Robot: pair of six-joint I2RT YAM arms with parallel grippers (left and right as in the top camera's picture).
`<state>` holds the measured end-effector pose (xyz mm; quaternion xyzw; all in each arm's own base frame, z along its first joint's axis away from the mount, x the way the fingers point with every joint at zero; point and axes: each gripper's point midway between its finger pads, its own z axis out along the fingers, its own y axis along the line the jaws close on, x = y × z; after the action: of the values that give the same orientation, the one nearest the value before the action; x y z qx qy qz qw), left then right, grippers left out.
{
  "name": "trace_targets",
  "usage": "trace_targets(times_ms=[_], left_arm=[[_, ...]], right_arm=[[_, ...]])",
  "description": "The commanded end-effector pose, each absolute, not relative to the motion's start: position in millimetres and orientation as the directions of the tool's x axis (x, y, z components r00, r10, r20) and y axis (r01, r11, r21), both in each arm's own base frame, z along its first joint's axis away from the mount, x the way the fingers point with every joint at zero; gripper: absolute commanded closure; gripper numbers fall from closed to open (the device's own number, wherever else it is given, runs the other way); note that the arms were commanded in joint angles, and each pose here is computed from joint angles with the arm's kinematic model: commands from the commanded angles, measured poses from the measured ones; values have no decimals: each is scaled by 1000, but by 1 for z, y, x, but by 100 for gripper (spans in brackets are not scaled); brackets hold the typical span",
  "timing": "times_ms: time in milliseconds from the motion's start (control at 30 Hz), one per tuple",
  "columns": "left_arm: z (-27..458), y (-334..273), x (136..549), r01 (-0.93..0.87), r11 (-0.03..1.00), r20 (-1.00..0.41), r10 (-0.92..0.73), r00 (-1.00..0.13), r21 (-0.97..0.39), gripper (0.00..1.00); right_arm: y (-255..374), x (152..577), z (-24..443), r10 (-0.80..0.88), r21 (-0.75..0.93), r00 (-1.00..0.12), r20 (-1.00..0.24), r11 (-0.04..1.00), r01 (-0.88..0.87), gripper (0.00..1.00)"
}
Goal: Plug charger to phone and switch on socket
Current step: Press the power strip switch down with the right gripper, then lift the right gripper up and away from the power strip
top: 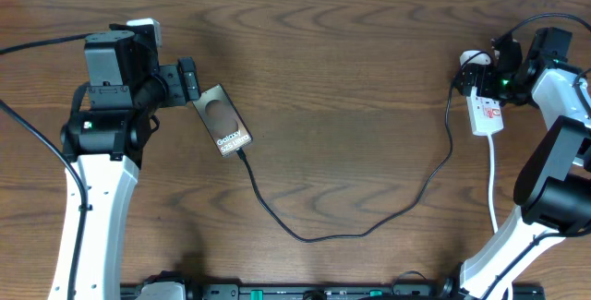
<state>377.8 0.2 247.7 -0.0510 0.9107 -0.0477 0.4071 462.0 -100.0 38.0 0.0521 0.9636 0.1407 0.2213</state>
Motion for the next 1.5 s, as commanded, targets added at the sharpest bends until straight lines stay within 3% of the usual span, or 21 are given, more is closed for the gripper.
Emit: trace_targets(times_ms=[0, 233, 600, 1100, 1267, 1467], left_arm=[[250, 3, 379, -53, 993, -742, -115, -660, -107, 8], [250, 3, 379, -53, 993, -742, -116, -660, -107, 8], [249, 3, 378, -53, 993, -740, -116, -663, -107, 8], [247, 3, 376, -55, 993, -732, -116, -671, -107, 8], [247, 3, 376, -55, 993, -732, -116, -671, -107, 8], [247, 3, 376, -55, 993, -732, -116, -671, -107, 8]], right_arm=[[-10, 436, 15, 171, 582, -953, -250, 813, -7, 1], [-14, 436, 12, 159, 555, -954, -252, 832, -8, 1], [-85, 425, 6, 213, 322, -958, -195, 936, 142, 1], [-173, 424, 113, 268, 52, -943, -197, 963, 263, 1], [-168, 434, 151, 269, 84, -931, -247, 963, 256, 1], [-118, 465, 191, 255, 362, -896, -363, 925, 117, 1]])
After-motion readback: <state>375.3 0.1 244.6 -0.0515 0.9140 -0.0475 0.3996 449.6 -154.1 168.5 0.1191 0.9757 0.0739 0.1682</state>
